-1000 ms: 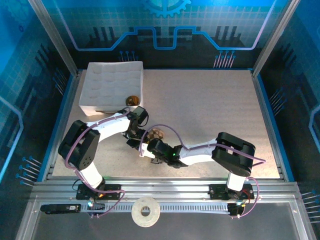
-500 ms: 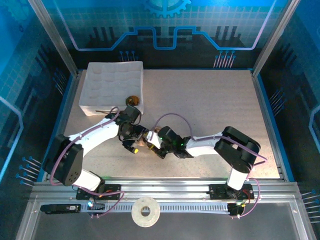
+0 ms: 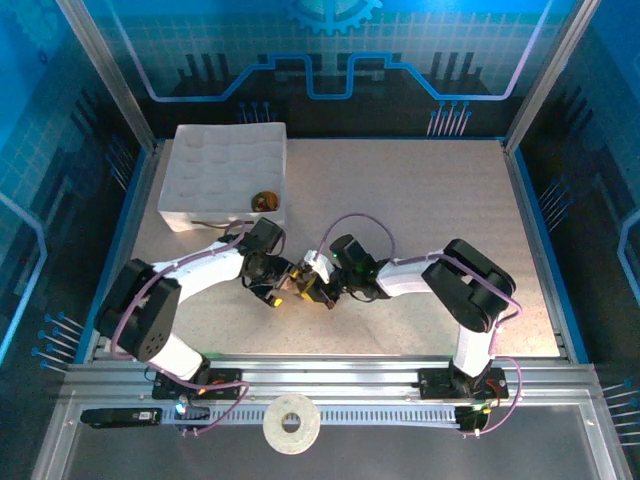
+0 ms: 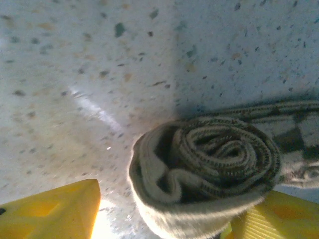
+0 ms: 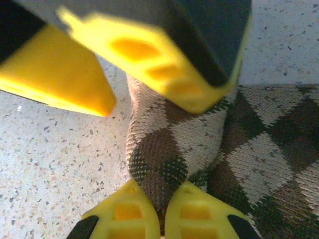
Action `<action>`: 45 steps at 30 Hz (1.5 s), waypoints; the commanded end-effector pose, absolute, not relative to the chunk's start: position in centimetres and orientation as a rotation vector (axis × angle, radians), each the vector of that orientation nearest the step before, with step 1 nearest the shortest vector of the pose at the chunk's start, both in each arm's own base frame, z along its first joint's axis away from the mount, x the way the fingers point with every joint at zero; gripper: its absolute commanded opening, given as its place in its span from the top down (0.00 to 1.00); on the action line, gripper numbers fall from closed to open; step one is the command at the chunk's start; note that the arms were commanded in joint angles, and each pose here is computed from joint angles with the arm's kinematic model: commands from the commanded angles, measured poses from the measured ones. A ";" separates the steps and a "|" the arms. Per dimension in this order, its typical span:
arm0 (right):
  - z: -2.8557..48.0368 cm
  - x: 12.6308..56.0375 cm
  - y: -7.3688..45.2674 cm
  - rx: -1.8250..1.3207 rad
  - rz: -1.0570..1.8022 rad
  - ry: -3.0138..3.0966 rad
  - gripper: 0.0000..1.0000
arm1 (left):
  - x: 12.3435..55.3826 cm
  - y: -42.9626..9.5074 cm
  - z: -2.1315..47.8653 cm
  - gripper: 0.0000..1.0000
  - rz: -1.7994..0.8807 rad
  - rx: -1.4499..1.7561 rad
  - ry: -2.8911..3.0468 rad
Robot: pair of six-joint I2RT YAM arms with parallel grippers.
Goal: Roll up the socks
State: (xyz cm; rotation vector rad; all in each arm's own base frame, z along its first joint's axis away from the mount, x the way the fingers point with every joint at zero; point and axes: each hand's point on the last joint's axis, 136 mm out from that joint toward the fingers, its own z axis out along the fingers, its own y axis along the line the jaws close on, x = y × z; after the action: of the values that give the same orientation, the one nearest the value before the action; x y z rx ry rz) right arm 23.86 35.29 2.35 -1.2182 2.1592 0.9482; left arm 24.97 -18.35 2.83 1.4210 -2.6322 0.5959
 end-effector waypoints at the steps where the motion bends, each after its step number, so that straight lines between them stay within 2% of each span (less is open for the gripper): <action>1: -5.6 19.4 29.1 -1.183 0.868 2.635 1.00 | 24.1 -18.6 1.0 0.39 0.492 1.350 -2.659; 4: -5.7 19.9 29.0 -1.175 0.880 2.637 1.00 | 22.4 -17.8 -0.8 0.56 0.353 1.324 -2.646; 9: -4.6 21.2 29.5 -1.270 0.836 2.532 1.00 | 19.1 -16.4 -2.4 0.95 0.201 1.296 -2.584; 11: -3.9 21.7 30.1 -1.353 0.821 2.463 1.00 | 17.8 -15.7 -2.2 1.00 0.151 1.307 -2.554; 14: -2.4 22.6 31.7 -1.501 0.798 2.326 0.99 | 15.8 -14.5 -1.3 1.00 0.087 1.354 -2.504; 17: -0.6 23.2 33.1 -1.594 0.804 2.197 0.94 | 14.6 -14.5 -0.6 1.00 0.103 1.432 -2.453; 21: 3.2 23.6 34.7 -1.603 0.743 1.989 0.68 | 14.6 -15.0 0.5 1.00 0.093 1.507 -2.425; 29: 6.9 21.1 33.8 -1.495 0.414 1.821 0.50 | 16.8 -16.3 0.9 1.00 -0.055 1.446 -2.417; 31: 7.2 20.2 33.9 -1.457 0.379 1.807 0.41 | 17.5 -16.7 0.7 1.00 -0.075 1.422 -2.420; 38: 7.2 19.9 35.9 -1.417 0.330 1.806 0.40 | 18.7 -17.7 0.2 1.00 -0.099 1.377 -2.419; 45: 4.6 20.2 37.4 -1.445 0.324 1.890 0.51 | 19.5 -18.3 -0.3 1.00 -0.082 1.367 -2.421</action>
State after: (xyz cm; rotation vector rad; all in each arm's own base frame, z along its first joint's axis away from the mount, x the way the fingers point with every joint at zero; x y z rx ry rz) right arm 19.78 36.54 5.19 -1.4715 1.8566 0.3378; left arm 21.36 -19.39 2.32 1.3998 -2.4527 0.0691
